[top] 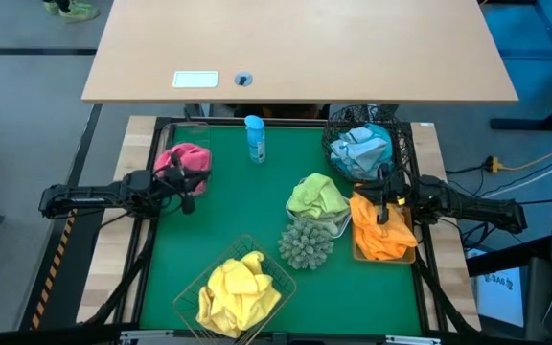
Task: Sort microfiber towel by color & place in baskets
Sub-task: Return to Home Position
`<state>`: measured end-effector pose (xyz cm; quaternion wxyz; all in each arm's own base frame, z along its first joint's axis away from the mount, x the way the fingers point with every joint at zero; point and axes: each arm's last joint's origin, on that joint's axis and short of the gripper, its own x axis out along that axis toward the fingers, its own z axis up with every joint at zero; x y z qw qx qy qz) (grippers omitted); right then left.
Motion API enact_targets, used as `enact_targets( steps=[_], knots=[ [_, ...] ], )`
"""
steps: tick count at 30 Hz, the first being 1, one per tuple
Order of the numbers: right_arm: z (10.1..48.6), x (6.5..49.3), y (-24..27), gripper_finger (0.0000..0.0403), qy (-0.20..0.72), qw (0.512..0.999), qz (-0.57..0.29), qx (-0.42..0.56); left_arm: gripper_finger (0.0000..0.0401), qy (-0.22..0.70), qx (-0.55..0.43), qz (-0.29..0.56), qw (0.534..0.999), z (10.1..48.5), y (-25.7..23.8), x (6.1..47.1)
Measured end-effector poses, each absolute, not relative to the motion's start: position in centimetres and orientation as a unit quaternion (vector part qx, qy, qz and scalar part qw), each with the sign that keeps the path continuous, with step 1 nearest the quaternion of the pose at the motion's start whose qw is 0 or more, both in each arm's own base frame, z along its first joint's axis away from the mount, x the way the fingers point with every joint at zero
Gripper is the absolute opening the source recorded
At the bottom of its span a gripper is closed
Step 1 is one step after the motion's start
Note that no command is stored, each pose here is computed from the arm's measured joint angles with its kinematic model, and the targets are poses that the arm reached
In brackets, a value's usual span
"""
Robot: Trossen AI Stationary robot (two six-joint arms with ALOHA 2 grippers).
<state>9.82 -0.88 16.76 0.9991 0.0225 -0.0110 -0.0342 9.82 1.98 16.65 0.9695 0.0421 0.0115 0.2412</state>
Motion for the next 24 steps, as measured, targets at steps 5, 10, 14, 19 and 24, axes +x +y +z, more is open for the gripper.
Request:
enact_targets(
  steps=[5, 10, 14, 19, 24],
  knots=[
    [16.64, 9.81, -1.06, 0.0014, -0.006, 0.998, -0.065, 0.022, 0.0000, 0.011, 0.002, 0.152, 0.988, 16.45, 1.50, 10.02],
    [16.63, 9.81, -1.06, 0.0014, -0.005, 0.998, -0.065, 0.022, 0.0000, 0.018, -0.025, 0.095, 0.995, 16.28, 1.17, 10.10],
    [16.62, 9.81, -1.06, 0.0014, -0.004, 0.998, -0.065, 0.022, 0.0000, 0.020, -0.025, 0.085, 0.996, 16.24, 1.12, 10.11],
    [16.61, 9.81, -1.06, 0.0014, -0.004, 0.998, -0.066, 0.022, 0.0000, 0.020, -0.025, 0.085, 0.996, 16.24, 1.12, 10.11],
    [16.61, 9.81, -1.06, 0.0014, -0.004, 0.998, -0.066, 0.022, 0.0000, 0.020, -0.023, 0.085, 0.996, 16.25, 1.12, 10.11]
  ],
)
